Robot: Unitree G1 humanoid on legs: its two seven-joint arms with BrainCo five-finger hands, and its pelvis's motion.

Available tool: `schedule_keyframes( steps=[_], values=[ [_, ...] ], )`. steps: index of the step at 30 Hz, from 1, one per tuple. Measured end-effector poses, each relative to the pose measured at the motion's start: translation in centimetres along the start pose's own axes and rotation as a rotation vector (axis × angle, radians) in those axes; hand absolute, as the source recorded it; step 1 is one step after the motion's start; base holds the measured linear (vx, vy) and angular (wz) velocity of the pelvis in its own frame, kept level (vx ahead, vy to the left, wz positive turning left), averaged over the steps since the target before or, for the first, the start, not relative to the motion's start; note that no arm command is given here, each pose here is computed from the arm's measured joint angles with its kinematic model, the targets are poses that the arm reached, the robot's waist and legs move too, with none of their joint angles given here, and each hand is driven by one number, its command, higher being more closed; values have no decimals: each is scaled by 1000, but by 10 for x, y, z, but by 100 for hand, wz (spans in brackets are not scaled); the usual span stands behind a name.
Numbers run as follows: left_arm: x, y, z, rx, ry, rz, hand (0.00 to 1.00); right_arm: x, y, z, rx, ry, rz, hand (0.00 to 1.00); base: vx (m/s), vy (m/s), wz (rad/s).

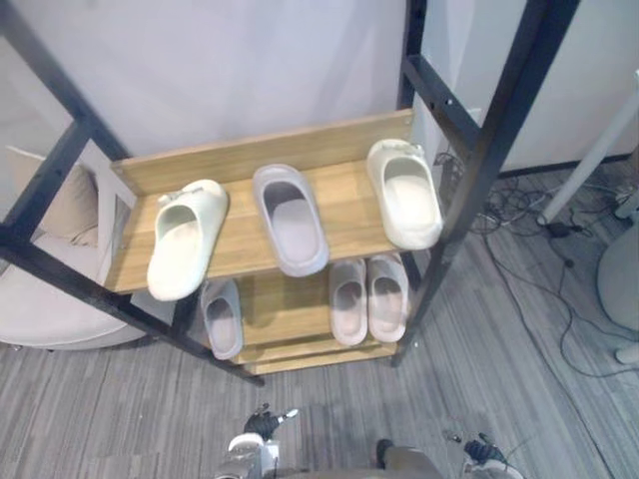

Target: Organize the slippers on the shoe rack

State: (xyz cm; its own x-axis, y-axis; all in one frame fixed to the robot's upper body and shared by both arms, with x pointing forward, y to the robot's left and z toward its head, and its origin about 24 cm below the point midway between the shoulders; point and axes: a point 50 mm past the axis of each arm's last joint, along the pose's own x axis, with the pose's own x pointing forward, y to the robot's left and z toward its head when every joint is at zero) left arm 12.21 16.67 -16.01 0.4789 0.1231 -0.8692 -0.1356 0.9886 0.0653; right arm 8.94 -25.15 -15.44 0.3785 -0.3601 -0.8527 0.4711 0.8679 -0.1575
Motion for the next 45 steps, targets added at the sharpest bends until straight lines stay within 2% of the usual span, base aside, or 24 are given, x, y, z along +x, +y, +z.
schedule_keyframes(
  steps=[9, 21, 27, 30, 32, 34, 40, 45],
  values=[
    [0, 16, -5, 36, 18, 37, 0, -2, 0, -12, 0, 44, -1, 0, -74, 46, 15],
    [-1, 19, -8, 41, 31, 45, 0, -3, -9, -8, 39, 1, -38, 0, 1, -1, 3],
    [-3, 28, -11, 41, 22, 75, 0, -29, -25, 65, 31, -437, -66, 0, 52, -2, -7],
    [-4, 27, -11, 66, 12, 72, 0, -76, -28, 108, -76, -749, -75, 0, 47, -6, -25],
    [-4, 25, -11, 67, 8, 68, 0, -91, -28, 118, -97, -833, -78, 0, 25, -4, -10],
    [-5, 22, -13, 82, 10, 56, 0, -125, -22, 135, -140, -1003, -84, 0, 0, 0, 0],
    [-5, 18, -11, 142, -8, 34, 0, -173, -13, 159, -223, -1266, -86, 0, -9, 5, 2],
    [-5, 17, -11, 159, -16, 27, 0, -186, -2, 165, -223, -1359, -31, 0, 0, 0, 0]
  ],
)
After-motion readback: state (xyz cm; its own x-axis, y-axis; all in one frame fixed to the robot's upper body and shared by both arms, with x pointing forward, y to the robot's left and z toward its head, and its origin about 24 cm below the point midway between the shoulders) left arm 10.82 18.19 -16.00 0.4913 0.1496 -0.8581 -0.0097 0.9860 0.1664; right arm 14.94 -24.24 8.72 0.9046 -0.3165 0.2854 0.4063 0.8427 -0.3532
